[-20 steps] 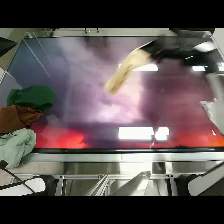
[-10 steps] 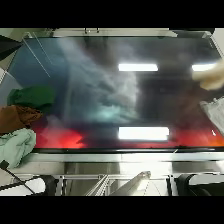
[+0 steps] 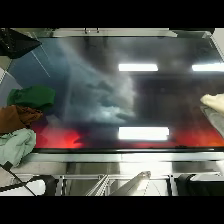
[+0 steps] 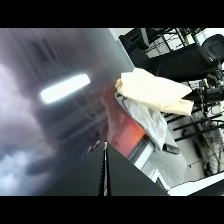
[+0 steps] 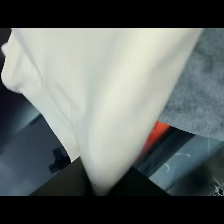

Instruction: Fold the shirts.

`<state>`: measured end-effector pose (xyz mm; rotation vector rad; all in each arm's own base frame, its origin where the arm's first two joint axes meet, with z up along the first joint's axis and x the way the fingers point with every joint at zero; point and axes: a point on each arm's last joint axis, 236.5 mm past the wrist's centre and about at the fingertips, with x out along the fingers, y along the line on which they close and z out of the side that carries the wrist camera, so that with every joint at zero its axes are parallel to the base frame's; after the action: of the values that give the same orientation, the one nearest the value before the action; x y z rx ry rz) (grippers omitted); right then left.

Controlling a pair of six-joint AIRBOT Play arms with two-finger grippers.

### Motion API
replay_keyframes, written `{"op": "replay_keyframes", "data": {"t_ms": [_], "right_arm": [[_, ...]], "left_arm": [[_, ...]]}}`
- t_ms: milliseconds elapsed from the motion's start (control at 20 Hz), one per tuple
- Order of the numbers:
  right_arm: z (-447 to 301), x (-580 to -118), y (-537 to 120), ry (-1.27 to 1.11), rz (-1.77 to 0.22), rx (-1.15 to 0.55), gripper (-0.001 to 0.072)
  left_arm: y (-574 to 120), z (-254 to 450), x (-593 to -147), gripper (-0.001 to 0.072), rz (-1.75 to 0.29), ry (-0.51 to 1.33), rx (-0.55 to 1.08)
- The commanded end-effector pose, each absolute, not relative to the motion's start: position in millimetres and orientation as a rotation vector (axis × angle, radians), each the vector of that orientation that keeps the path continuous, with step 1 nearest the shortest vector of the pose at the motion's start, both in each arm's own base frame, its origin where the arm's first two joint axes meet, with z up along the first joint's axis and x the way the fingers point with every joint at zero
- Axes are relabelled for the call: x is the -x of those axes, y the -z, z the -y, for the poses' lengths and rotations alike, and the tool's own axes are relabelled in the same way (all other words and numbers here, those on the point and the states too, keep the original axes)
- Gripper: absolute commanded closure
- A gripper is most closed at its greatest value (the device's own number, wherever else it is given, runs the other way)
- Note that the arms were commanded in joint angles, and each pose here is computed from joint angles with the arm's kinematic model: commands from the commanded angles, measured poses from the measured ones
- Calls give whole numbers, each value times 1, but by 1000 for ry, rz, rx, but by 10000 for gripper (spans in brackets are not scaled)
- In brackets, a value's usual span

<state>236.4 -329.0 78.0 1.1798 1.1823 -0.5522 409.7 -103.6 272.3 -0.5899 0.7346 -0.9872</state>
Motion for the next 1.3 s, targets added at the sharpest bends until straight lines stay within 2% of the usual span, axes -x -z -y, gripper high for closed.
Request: {"op": "replay_keyframes", "data": {"t_ms": [0, 50, 100, 150, 250, 300, 350, 400, 500, 550, 650, 750, 850, 950, 1050, 1250], "right_arm": [[335, -200, -56, 622, -1236, -1252, 544], [327, -197, -46, 609, -1267, -1284, 410], [321, -196, -38, 605, -1288, -1317, 179], [316, -197, -34, 591, -1298, -1336, 102], [312, -203, -39, 561, -1277, -1345, 109], [311, -207, -46, 550, -1254, -1341, 119], [310, -212, -54, 532, -1228, -1336, 254], [307, -226, -66, 474, -1177, -1342, 470], [285, -273, -107, 242, -1019, -1376, 696], [271, -297, -131, 133, -947, -1370, 697], [235, -339, -172, -43, -851, -1243, 697], [184, -366, -194, -153, -862, -1059, 698], [111, -379, -220, -292, -878, -891, 698], [36, -369, -234, -410, -908, -726, 698], [-27, -340, -223, -455, -972, -577, 698], [-96, -268, -164, -455, -978, -351, 697]], "left_arm": [[-273, 108, -411, 685, -732, 992, 587], [-273, 108, -410, 685, -733, 991, 589], [-273, 109, -410, 685, -737, 989, 597], [-273, 108, -411, 685, -741, 986, 603], [-273, 109, -410, 685, -741, 987, 602], [-273, 108, -411, 685, -741, 986, 603], [-273, 108, -411, 685, -741, 986, 603], [-273, 108, -411, 684, -740, 986, 603], [-275, 107, -415, 684, -725, 975, 608], [-278, 107, -417, 685, -711, 971, 612], [-297, 108, -417, 685, -650, 991, 581], [-314, 115, -404, 685, -586, 1049, 427], [-314, 123, -374, 686, -627, 1093, 395], [-298, 133, -340, 685, -691, 1120, 426], [-270, 144, -303, 685, -735, 1119, 485], [-191, 165, -238, 685, -798, 1017, 656]]}}
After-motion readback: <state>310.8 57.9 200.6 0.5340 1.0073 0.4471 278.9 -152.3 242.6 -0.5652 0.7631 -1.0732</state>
